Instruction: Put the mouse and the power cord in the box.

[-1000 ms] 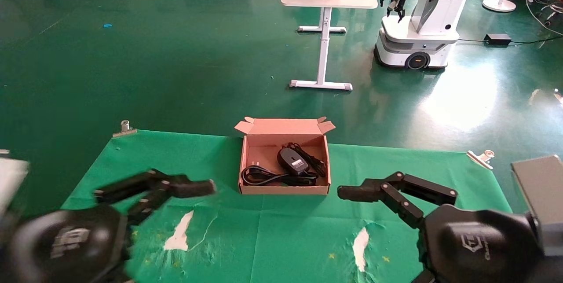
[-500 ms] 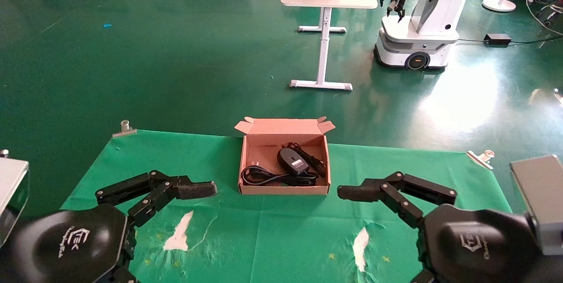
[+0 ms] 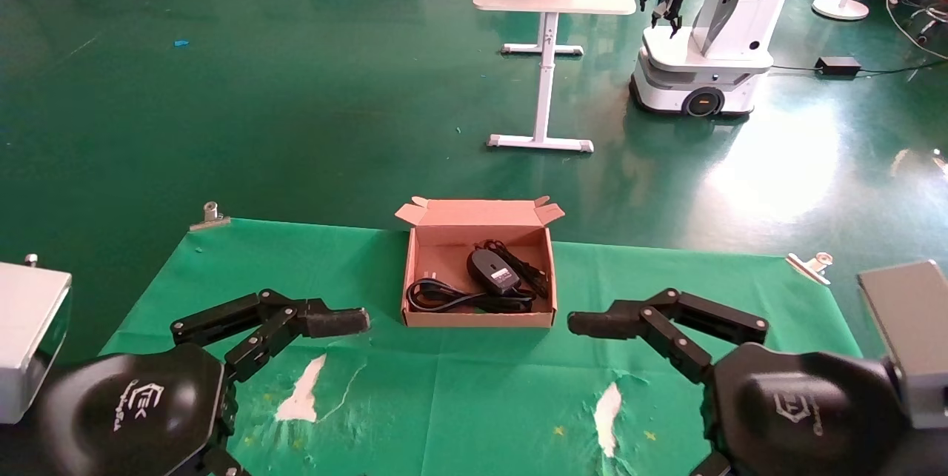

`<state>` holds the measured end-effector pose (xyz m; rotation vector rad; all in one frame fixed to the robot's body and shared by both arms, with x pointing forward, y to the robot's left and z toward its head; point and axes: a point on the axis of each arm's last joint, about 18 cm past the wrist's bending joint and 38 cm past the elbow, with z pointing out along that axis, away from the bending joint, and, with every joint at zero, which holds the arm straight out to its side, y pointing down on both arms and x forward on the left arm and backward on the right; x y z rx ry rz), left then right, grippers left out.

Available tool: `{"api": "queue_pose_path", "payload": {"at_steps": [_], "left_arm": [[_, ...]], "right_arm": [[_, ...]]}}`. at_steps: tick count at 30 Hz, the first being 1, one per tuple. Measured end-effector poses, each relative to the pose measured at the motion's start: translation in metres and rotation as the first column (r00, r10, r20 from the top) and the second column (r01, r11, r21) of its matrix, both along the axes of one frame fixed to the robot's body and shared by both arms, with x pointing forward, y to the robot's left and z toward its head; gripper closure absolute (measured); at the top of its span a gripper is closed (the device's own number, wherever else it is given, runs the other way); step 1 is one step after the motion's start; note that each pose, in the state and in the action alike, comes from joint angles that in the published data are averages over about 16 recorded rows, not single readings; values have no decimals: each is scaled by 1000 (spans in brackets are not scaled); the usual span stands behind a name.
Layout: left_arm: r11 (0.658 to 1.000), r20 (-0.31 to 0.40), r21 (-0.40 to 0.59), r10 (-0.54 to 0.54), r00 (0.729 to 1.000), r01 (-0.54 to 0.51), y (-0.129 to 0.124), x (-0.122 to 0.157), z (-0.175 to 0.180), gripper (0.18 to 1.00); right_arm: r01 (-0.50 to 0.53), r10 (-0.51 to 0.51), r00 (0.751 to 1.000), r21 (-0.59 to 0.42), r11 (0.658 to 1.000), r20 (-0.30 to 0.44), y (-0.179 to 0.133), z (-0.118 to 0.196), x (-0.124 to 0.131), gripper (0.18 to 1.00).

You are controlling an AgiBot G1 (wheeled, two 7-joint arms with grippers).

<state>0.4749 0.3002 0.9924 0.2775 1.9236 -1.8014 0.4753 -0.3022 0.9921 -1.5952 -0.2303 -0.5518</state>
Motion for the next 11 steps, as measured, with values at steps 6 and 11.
{"api": "queue_pose_path", "payload": {"at_steps": [6,11], "left_arm": [[1000,-2,2,2,1000,-2,0,1,0,184],[1000,-2,3,3,1000,-3,0,1,-1,184]], "right_arm": [[0,0,1000,0,1000,0,0,0,0,178],[1,-1,1000,0,1000,0,0,0,0,178]]}}
